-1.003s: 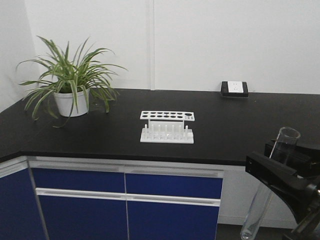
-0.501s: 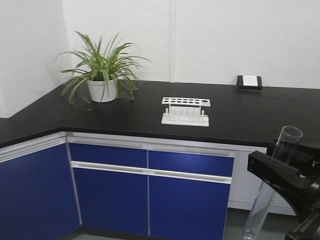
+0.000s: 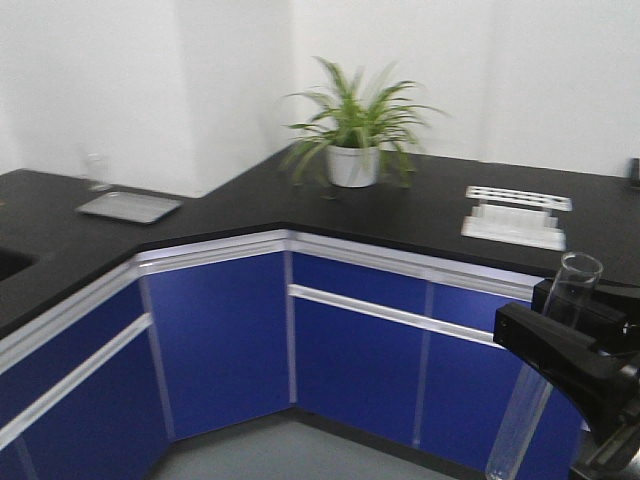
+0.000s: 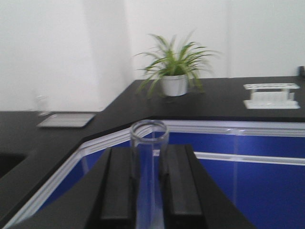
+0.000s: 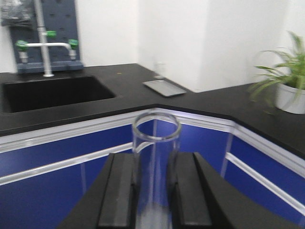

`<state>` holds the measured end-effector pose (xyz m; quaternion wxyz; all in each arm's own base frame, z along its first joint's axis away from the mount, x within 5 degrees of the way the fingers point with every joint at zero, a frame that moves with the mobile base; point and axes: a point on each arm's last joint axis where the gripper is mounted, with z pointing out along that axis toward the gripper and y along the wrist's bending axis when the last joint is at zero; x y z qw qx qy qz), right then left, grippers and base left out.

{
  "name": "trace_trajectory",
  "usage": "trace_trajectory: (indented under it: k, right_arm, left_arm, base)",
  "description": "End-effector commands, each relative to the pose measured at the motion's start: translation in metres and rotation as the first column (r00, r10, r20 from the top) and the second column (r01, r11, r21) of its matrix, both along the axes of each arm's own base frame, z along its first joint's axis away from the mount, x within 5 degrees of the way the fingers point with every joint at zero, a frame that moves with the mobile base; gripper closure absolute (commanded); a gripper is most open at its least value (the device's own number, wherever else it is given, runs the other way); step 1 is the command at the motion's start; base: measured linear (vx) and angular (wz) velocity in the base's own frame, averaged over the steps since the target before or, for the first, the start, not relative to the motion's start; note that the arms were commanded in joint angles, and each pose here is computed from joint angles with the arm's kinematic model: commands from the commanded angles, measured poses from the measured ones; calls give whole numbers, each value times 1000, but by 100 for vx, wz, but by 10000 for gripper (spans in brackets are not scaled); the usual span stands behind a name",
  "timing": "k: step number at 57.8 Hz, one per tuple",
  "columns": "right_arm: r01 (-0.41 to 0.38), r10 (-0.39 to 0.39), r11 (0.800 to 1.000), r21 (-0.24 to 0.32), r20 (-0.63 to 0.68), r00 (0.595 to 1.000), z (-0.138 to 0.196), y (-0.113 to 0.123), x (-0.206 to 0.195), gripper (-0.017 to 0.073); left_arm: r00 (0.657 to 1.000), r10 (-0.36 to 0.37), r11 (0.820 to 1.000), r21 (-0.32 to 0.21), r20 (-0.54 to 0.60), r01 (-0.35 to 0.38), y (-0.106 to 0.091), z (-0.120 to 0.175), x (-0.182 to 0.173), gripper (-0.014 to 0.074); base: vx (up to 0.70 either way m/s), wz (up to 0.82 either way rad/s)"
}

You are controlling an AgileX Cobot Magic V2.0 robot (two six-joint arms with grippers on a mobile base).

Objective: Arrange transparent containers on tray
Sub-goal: 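Drive the base up to the yellow tray beside the sink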

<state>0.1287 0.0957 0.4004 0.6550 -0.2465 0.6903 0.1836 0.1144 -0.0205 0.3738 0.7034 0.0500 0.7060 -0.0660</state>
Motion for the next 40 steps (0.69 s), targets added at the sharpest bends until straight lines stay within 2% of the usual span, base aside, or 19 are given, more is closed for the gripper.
trace_trajectory:
  k: [1, 40]
  right_arm:
    - [-19, 13, 999, 51, 109, 994, 19, -1, -3, 446]
    - [-19, 13, 999, 51, 109, 994, 19, -1, -3, 446]
  left_arm:
    - [995, -27, 999, -23, 94, 30, -2, 16, -3, 448]
    - [995, -27, 999, -23, 94, 30, -2, 16, -3, 448]
  base:
    - [-16, 68]
    - [-10, 66]
